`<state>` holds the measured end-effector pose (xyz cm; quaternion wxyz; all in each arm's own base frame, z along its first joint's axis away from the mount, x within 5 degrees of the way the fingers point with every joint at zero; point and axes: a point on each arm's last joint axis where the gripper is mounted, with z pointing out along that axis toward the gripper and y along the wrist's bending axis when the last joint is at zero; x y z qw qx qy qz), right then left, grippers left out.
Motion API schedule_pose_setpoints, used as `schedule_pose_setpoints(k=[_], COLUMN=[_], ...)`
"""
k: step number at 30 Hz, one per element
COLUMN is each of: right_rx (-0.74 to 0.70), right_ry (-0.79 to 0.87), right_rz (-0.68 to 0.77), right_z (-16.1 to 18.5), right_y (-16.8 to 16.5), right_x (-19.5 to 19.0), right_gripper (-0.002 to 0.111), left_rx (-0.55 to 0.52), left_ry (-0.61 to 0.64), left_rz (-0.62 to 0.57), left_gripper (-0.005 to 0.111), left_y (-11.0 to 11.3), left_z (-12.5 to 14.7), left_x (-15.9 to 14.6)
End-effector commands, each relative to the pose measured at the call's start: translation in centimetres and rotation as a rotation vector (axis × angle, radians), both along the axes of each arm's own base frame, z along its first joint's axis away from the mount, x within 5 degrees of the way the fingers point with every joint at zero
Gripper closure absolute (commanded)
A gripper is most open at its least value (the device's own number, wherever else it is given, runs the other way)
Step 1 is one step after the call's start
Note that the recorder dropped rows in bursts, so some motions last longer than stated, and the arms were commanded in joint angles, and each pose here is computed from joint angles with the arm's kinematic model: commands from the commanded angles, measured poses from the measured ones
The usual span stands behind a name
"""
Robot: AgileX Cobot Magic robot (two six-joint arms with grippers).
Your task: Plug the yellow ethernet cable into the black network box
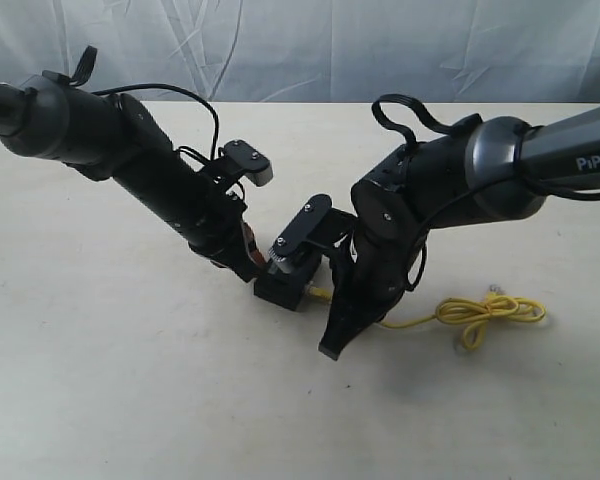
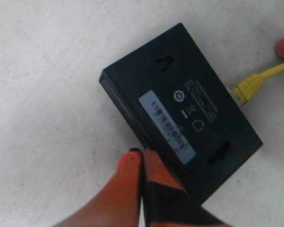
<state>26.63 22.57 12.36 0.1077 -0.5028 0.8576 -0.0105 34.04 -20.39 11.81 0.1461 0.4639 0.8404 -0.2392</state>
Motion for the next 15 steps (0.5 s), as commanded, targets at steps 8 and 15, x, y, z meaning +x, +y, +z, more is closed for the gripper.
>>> schedule_pose_setpoints(k=[8, 15], right_rx=[0.106, 0.129], right_ry=[-0.077, -0.104], right_rz=[-0.008, -0.008], right_z=[1.0, 2.6], right_y=[0.9, 0.8], right_x=[0.6, 0.4], right_gripper=[0.109, 0.109], left_rx=[-0.032, 0.009], left_ry=[0.1, 0.095], left_rz=[-0.023, 0.008], left_gripper=[0.107, 0.107], left_y=[-0.6, -0.2], left_z=[0.3, 1.1], left_x=[-1.0, -1.0])
